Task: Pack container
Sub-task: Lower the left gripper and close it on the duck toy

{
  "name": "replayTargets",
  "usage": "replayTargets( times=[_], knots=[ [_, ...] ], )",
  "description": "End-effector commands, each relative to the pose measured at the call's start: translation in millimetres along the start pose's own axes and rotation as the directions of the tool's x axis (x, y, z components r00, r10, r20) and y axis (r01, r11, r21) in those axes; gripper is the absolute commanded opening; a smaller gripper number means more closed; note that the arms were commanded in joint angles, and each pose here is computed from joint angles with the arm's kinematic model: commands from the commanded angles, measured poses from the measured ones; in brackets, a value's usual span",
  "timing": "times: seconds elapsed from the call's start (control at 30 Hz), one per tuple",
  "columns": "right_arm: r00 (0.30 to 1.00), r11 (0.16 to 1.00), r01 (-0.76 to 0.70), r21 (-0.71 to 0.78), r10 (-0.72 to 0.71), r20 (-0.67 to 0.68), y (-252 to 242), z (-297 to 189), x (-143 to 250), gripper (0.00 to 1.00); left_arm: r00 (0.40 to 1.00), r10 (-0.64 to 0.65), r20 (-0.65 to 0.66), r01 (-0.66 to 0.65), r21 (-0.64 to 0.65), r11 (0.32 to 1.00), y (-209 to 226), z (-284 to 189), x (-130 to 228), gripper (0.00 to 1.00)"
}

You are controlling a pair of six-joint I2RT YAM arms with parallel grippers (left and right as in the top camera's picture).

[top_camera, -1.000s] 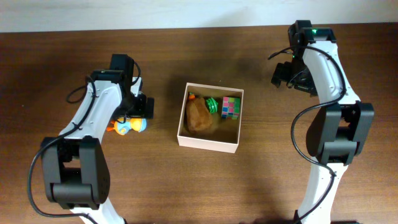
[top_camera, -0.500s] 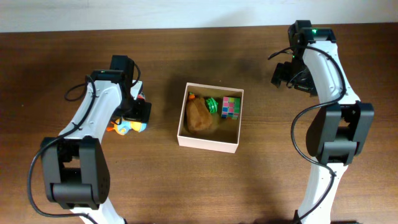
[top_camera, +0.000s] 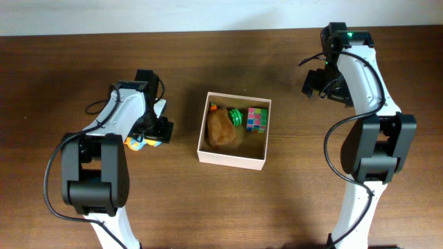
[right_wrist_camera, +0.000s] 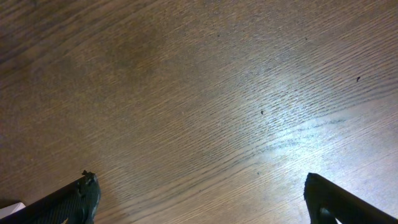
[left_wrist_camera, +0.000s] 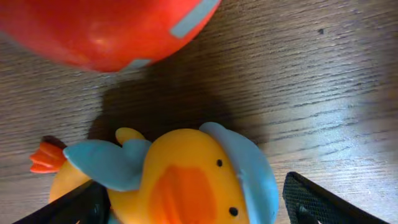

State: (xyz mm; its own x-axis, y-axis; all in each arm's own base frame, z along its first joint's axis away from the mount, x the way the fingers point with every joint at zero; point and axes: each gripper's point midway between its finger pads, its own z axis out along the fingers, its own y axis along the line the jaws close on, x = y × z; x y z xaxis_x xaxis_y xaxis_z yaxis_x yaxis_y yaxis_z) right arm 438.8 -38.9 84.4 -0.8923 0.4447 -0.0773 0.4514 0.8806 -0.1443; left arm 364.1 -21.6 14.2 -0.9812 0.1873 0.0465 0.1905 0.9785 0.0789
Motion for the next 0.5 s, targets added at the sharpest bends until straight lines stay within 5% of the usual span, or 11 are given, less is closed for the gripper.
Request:
replayTargets(
  times=[0.0,0.3,0.47],
  knots=[
    [1.000,1.000,-0.005,0.003,0.005,0.004,0.2,-1.1,0.2,0.99,1.000,0.021,-0.022,-0.021,0.017,1.000,-3.3,7.6,4.4,0.83],
    [1.000,1.000,-0.005,0.003,0.005,0.004,0.2,-1.1,0.2,0.99,1.000,0.013,-0.022,-0.013,0.013,1.000,-2.6,7.5,4.5,0.36],
    [1.000,1.000,-0.005,0.003,0.005,0.004,0.2,-1.1,0.2,0.99,0.999,-0.028,-0.018,0.028,0.012,1.000,-2.3,5.0,2.5,0.25]
  ],
)
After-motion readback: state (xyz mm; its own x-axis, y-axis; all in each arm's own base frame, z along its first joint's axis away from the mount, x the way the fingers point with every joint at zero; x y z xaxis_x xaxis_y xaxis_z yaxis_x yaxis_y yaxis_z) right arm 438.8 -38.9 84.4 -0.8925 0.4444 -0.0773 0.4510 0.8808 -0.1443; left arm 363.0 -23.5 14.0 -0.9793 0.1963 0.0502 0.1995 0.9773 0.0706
